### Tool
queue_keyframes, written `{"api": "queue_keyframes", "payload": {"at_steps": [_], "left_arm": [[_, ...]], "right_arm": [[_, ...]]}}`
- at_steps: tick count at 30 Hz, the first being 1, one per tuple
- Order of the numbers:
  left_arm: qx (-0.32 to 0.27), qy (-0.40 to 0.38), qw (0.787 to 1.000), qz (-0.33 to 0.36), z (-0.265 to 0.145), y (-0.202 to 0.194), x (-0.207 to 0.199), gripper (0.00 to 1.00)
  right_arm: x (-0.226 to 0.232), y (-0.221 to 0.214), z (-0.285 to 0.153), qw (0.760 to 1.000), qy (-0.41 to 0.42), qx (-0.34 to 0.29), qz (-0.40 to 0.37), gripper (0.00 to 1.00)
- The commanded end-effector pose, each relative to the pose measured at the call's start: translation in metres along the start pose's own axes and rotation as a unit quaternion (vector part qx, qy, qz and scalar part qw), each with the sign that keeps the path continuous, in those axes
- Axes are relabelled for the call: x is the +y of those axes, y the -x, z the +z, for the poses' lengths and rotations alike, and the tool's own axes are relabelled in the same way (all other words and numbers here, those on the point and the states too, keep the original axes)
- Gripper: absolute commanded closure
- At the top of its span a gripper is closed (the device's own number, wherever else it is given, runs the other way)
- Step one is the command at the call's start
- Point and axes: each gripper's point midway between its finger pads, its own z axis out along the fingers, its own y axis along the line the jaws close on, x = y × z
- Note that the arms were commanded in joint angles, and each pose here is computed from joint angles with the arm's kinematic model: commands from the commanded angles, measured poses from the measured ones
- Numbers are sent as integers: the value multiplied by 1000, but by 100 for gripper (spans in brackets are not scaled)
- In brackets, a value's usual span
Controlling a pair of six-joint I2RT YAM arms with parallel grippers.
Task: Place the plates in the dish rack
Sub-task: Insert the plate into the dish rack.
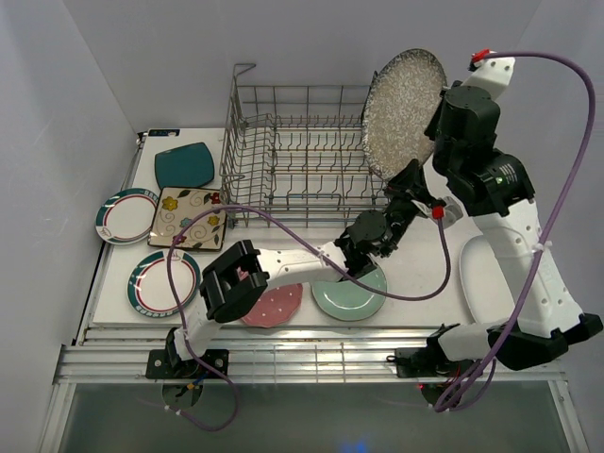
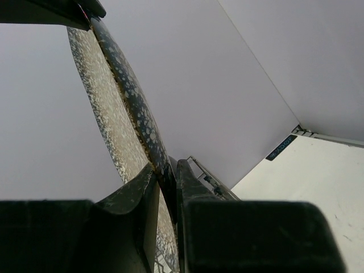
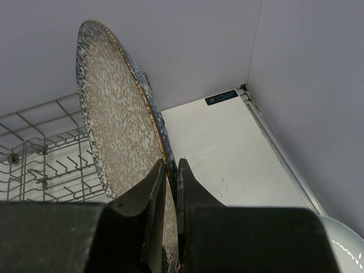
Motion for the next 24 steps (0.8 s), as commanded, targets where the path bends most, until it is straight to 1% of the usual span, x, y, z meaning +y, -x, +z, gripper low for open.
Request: {"api": "queue_keyframes", "payload": {"at_steps": [1, 3, 4, 6, 7, 8, 10, 11, 13, 14, 17, 24], "left_arm": [[-87, 22, 995, -32, 12, 42, 56, 100], [-81, 27, 995, -45, 14, 29, 65, 100], [-81, 34, 995, -44, 16, 26, 72, 100], [-73, 37, 995, -61, 19, 8, 81, 100], [-77, 37, 994, -68, 20, 6, 87, 100], [-71, 37, 994, -79, 22, -5, 91, 100], [-72, 30, 993, -92, 24, -13, 96, 100], [-63, 29, 992, -105, 27, -23, 102, 100], [-58, 24, 991, -116, 30, -33, 106, 100], [-54, 20, 991, -118, 32, -42, 111, 100], [-52, 11, 989, -135, 36, -56, 116, 100], [-48, -2, 985, -168, 48, -80, 125, 100]], "right_arm": [[54, 39, -18, 994, 68, -49, 68, 92], [71, 33, -4, 996, 52, -49, 47, 92], [71, 39, -6, 996, 51, -57, 49, 92], [81, 41, 0, 996, 46, -66, 49, 92], [84, 40, 3, 996, 45, -69, 39, 92], [89, 37, 9, 996, 43, -70, 32, 92], [93, 41, 13, 996, 36, -81, 31, 92], [97, 37, 20, 996, 27, -81, 15, 92], [102, 43, 25, 996, 23, -90, 13, 92], [109, 37, 32, 996, 20, -87, 2, 92], [120, 40, 41, 995, 21, -101, -10, 92], [138, 48, 61, 990, 8, -133, -41, 92]]}}
